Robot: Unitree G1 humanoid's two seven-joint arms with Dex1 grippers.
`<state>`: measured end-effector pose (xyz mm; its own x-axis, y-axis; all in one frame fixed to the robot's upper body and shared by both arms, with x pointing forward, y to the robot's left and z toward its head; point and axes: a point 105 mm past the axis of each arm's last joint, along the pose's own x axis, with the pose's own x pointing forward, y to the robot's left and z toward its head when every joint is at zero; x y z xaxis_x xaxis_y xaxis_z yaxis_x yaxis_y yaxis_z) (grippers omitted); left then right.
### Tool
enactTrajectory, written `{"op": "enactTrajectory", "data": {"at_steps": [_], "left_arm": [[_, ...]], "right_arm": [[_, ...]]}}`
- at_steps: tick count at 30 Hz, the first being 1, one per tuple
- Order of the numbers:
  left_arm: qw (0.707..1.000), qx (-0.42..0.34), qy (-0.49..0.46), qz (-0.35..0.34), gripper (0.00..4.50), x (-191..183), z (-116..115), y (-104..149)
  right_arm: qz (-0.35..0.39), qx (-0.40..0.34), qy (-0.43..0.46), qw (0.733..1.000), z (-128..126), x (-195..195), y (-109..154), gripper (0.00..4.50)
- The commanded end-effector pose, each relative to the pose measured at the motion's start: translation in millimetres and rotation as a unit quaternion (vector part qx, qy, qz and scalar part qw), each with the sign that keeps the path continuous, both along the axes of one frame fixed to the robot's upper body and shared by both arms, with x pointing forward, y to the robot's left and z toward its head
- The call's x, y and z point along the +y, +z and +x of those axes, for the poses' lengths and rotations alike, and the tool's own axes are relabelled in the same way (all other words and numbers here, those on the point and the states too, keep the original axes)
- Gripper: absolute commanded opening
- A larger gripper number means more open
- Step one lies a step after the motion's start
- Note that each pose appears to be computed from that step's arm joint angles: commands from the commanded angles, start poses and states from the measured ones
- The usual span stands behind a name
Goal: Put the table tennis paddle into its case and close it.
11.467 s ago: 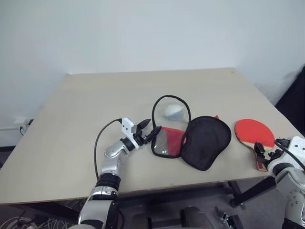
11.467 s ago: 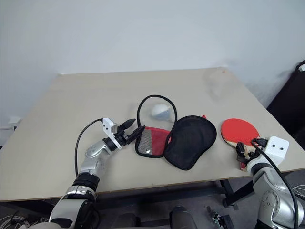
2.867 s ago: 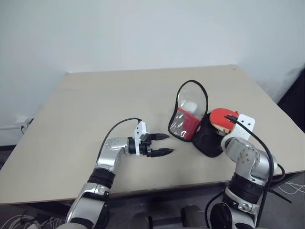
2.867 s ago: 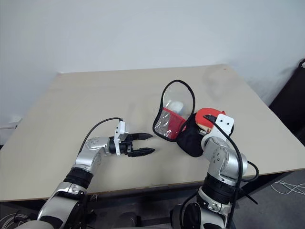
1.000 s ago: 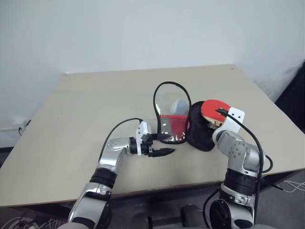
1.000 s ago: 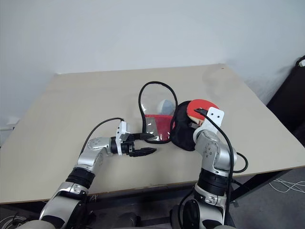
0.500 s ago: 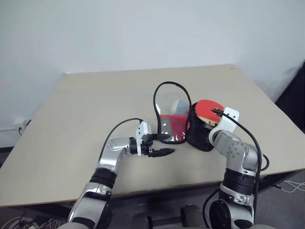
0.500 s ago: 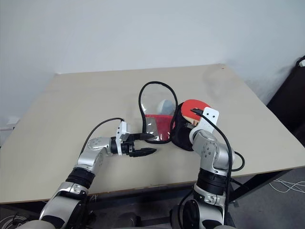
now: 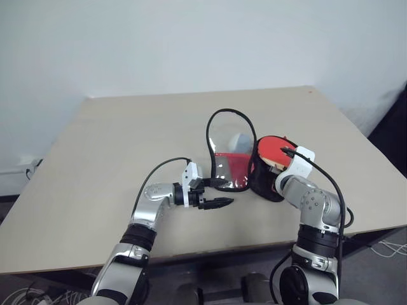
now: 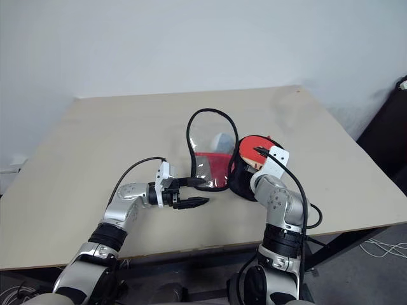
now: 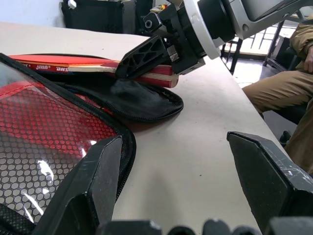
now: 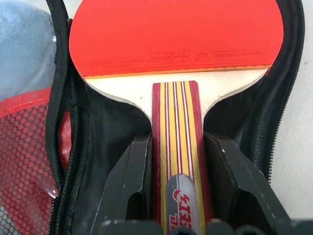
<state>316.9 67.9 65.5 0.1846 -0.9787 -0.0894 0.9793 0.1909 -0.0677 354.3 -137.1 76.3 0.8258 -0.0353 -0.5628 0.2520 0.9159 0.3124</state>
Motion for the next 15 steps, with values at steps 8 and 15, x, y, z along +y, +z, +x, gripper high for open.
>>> {"op": "enactTrajectory", "data": {"at_steps": [8, 15], "left_arm": [[1.0, -0.026, -0.004, -0.005, 3.64, -3.0, 3.6, 12.2], [1.0, -0.027, -0.003, -0.005, 3.64, -3.1, 3.7, 12.3]], "right_arm": [[0.027, -0.033, 0.028, 0.999, 11.3, 31.7, 13.8, 1.18], [0.024, -0.033, 0.035, 0.999, 11.7, 32.0, 13.1, 2.97]]}}
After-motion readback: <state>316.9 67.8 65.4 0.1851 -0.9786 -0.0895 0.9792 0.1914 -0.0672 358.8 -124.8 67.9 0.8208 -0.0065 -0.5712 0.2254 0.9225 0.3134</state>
